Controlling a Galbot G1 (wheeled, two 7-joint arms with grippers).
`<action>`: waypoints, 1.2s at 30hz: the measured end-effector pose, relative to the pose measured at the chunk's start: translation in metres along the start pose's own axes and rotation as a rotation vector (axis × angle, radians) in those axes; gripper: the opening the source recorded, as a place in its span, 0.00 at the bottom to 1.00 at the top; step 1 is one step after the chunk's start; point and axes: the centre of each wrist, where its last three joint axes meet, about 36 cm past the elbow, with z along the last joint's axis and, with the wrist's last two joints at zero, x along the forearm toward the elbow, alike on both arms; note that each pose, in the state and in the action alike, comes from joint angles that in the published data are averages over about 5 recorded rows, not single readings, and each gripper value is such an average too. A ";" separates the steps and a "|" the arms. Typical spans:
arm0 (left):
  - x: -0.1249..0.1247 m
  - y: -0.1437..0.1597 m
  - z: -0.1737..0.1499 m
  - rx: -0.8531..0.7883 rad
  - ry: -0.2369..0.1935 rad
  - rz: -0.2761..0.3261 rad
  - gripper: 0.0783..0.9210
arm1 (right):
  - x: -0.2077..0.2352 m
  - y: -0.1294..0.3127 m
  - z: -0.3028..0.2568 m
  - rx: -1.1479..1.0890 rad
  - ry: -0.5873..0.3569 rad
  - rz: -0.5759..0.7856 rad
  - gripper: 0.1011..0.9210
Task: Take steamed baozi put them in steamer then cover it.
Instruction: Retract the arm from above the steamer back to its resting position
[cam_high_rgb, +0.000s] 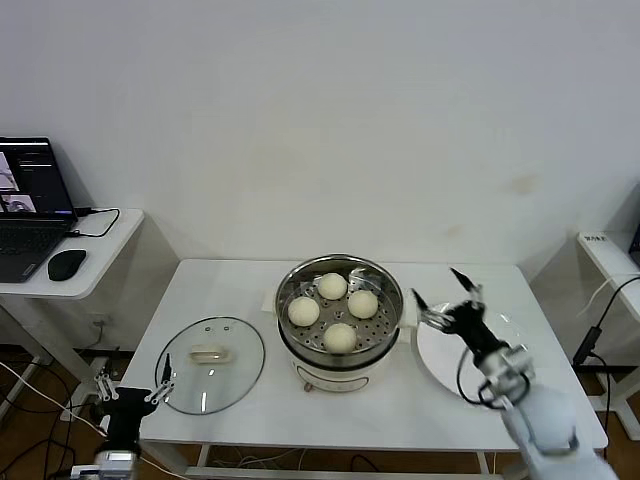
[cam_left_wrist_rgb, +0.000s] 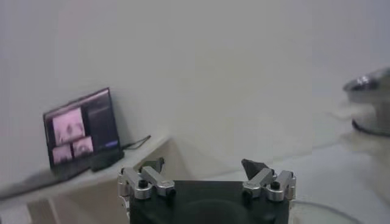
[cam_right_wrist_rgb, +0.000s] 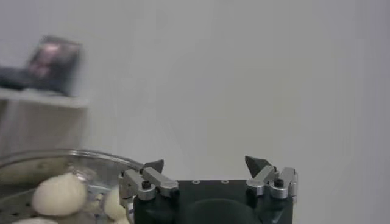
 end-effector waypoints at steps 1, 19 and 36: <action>-0.002 0.002 0.003 -0.058 -0.009 0.007 0.88 | 0.012 -0.001 0.005 -0.008 0.011 0.037 0.88; -0.027 0.005 0.046 -0.881 -0.136 0.215 0.88 | 0.147 -0.008 0.056 -0.009 0.233 0.510 0.88; -0.075 -0.026 0.066 -1.009 -0.191 0.289 0.88 | 0.188 0.003 0.070 0.017 0.327 0.610 0.88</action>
